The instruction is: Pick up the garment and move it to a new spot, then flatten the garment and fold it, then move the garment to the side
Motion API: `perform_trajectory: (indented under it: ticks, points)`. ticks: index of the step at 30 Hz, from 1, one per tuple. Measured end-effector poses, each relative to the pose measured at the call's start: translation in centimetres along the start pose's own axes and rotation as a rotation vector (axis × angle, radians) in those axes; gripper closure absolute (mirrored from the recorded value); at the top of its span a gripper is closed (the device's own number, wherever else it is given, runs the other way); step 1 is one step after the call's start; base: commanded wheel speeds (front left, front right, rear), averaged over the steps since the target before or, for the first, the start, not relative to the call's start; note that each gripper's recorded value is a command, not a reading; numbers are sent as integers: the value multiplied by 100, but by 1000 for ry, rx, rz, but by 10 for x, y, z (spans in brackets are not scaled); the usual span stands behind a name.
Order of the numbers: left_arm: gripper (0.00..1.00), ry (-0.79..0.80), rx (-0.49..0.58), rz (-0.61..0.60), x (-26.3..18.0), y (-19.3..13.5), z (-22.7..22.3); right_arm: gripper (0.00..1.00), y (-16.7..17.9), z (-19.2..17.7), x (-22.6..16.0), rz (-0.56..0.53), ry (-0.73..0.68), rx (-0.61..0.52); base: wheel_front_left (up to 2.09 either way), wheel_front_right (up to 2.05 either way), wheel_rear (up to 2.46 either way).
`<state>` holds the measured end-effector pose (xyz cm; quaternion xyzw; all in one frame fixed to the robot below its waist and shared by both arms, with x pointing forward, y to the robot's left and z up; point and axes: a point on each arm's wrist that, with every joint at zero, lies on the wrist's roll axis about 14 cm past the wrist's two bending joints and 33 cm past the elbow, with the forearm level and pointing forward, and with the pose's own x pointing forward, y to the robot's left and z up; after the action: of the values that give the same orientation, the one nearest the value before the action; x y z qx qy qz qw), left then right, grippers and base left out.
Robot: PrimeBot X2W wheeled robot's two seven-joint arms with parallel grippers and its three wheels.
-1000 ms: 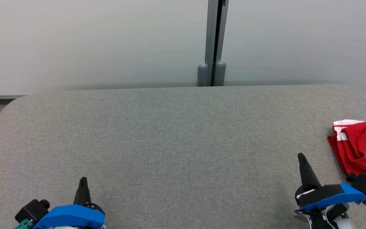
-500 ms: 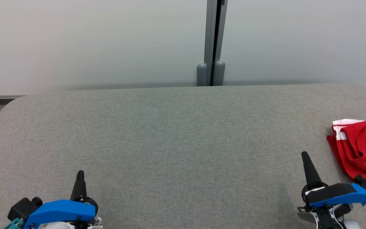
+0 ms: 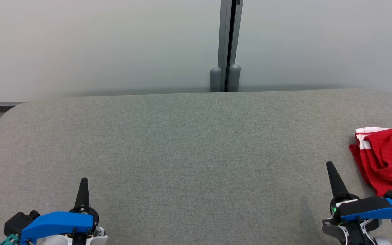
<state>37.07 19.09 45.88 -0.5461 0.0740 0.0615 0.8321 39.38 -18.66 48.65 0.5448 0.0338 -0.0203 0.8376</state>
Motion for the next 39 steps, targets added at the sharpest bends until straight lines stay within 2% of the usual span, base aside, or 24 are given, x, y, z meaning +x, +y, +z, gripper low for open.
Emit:
perform_trajectory:
  ticks: [39]
  points:
    - [100,-11,-315,-132,7,-30,19,100,10,14,-4,53,-15,321,0,0,0]
